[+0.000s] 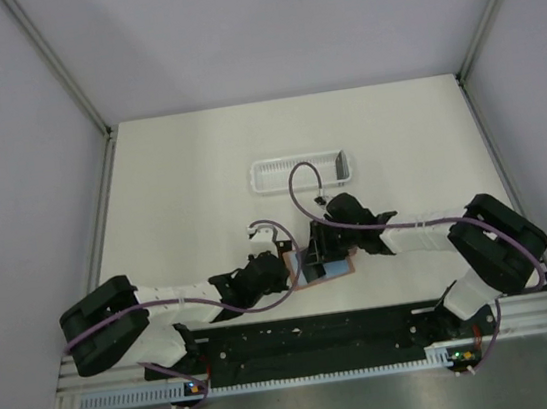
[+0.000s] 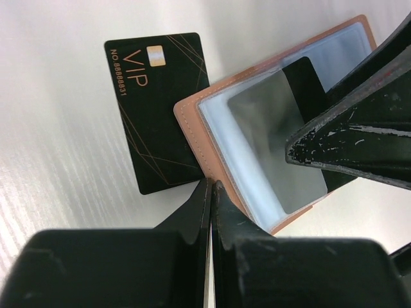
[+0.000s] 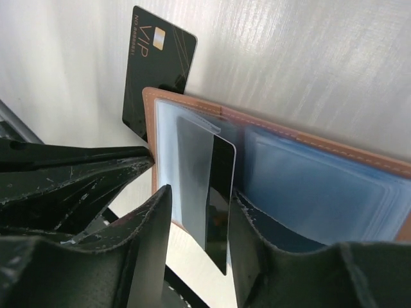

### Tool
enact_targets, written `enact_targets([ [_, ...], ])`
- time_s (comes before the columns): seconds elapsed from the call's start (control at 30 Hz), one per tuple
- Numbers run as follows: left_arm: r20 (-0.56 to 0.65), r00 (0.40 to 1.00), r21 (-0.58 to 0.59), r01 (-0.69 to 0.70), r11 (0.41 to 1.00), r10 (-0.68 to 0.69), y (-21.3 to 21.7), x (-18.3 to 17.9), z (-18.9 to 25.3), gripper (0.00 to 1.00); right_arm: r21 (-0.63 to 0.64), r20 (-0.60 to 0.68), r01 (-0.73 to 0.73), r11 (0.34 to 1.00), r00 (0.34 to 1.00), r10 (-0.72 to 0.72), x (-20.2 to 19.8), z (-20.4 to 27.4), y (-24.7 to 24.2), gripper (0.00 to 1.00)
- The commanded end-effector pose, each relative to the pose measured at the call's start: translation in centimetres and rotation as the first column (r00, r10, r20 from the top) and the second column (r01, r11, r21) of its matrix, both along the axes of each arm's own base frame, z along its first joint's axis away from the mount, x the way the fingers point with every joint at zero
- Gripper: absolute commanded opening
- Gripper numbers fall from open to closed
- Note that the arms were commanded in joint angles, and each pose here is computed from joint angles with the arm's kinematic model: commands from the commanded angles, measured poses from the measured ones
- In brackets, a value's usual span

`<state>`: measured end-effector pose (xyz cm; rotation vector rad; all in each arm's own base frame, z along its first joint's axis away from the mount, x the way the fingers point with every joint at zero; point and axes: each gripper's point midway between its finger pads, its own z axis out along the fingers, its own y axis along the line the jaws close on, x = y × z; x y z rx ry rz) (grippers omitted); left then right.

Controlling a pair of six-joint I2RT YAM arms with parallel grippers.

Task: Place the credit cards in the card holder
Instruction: Insert the credit card into the card holder.

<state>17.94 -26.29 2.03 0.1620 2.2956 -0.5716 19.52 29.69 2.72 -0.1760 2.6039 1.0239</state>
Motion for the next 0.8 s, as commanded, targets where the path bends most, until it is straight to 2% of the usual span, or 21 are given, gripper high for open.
enact_targets([
  [0.0, -0.049, 0.998, 0.03, 0.027, 0.999, -0.025, 0.6, -1.1, -1.7, 0.0, -0.174, 0.046, 0.03, 0.984, 0.999, -0.022, 0.1, 0.2, -2.5, 0.42],
  [0.77, -0.044, 0.998, 0.012, 0.036, 0.999, -0.035, -0.1, -0.9, -1.3, 0.0, -0.354, 0.163, 0.108, 0.929, 0.985, -0.052, 1.0, 3.8, -6.3, 0.45],
])
